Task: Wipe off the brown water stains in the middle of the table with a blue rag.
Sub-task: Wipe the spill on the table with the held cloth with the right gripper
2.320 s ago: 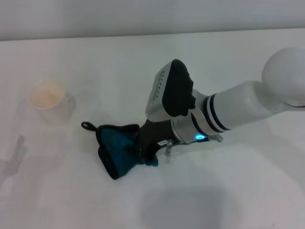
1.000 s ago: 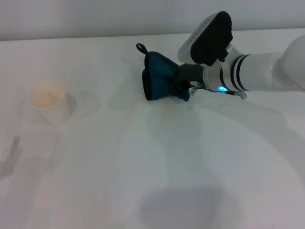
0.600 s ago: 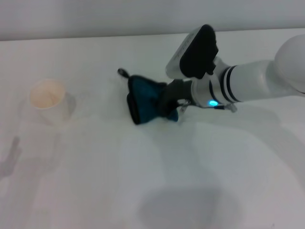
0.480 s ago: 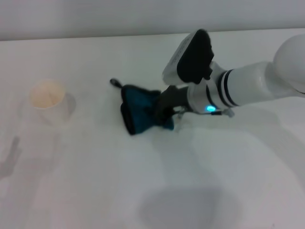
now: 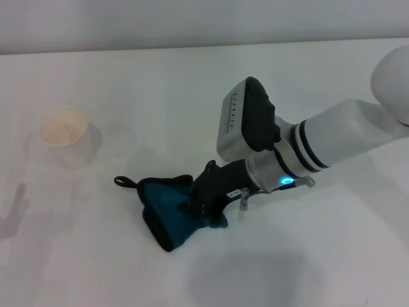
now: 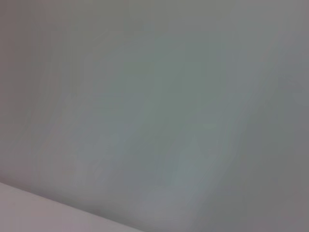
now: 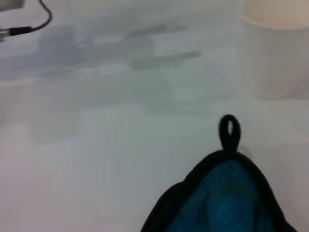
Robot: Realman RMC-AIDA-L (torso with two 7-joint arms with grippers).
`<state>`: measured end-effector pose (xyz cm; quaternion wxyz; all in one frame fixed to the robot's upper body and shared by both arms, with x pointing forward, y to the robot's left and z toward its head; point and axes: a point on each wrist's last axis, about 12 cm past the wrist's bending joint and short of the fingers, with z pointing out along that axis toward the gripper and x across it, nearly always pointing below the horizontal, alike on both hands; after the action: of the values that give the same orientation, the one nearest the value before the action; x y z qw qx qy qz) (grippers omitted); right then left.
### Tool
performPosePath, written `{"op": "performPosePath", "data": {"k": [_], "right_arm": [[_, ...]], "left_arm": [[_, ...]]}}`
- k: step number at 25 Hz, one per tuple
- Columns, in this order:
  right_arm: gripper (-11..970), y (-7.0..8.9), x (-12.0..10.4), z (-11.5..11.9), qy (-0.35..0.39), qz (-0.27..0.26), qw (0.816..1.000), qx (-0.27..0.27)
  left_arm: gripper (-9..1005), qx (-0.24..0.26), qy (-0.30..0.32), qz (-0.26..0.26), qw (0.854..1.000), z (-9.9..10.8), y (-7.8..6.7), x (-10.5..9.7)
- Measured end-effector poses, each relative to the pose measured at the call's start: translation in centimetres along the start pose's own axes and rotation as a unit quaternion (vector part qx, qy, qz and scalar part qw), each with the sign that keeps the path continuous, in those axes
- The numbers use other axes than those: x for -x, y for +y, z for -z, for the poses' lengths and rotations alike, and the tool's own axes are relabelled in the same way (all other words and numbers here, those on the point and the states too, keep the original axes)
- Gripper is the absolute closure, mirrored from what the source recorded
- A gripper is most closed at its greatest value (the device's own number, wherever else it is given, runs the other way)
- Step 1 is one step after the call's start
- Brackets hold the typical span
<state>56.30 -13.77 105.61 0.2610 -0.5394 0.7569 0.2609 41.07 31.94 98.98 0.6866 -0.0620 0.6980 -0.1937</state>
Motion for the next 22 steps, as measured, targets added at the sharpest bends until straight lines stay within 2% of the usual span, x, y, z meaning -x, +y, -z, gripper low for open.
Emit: {"op": "performPosePath", "data": {"k": [3,8,10,18,22], "right_arm": [[797,-0.8,-0.6,0.5,-0.009,-0.017,0.999,-0.029],[794,-3.2,-1.5,1.9,-0.042,-0.062,0.991,-0.110],[793,-3.5,-1.6,2.1,-0.045,-0.067,0.989,-0.121],[788,-6.3,-3.2,3.5,-0.059,-0.110,0.963,-0.240],[785,-6.8,-3.6,3.5,-0.062,-0.140,0.951,-0.269]], "left_arm": [[109,-0.001,0.000,0.000,1.000,0.0,0.0,0.0],[108,-0.004,0.000,0.000,1.000,0.0,-0.1,0.0],[108,-0.004,0.000,0.001,1.000,0.0,-0.1,0.0],[109,-0.006,0.001,0.001,1.000,0.1,-0.2,-0.1],[109,-0.008,0.002,0.002,1.000,0.1,-0.3,-0.1]]}}
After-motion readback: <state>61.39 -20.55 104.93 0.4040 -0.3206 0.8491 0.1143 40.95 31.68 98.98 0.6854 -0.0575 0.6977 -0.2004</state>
